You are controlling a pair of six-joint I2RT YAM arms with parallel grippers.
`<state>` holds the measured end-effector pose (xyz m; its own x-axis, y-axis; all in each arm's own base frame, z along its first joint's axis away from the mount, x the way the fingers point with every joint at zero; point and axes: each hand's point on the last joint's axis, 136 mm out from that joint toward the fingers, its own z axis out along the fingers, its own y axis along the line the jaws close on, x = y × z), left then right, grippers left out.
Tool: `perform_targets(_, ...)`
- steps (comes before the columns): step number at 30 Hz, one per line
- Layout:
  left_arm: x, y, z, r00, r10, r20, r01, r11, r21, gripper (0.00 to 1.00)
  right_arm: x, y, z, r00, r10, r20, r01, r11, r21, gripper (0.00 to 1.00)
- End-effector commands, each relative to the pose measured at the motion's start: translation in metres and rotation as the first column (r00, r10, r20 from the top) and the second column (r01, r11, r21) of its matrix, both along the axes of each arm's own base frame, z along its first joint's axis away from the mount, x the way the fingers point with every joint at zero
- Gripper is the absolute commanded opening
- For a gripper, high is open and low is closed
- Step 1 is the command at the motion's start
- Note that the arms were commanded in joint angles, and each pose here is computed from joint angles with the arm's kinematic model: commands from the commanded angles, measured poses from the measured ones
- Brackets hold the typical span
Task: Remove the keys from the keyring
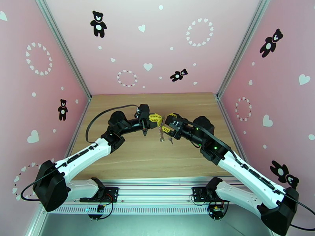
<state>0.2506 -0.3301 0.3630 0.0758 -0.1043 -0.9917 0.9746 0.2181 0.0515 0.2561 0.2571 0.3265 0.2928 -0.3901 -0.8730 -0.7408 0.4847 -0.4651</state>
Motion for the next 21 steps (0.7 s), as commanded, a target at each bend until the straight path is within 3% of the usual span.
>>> perform_targets(1, -0.002, 0.0, 0.014, 1.0, -0.017, 0.024, 0.018, 1.0, -0.02, 0.0, -0.002, 0.001, 0.03, 0.996, 0.005, 0.087, -0.009, 0.999, 0.05, 0.56)
perform_targets(13, -0.014, -0.004, 0.02, 0.994, -0.103, 0.027, 0.103, 0.995, 0.001, 0.0, -0.003, -0.006, 0.039, 0.987, -0.013, 0.158, 0.013, 1.0, 0.003, 0.54)
perform_targets(21, -0.013, -0.004, 0.022, 0.995, -0.096, 0.026, 0.096, 0.995, 0.001, 0.0, -0.007, -0.009, 0.042, 0.981, -0.008, 0.193, 0.008, 1.0, 0.0, 0.48)
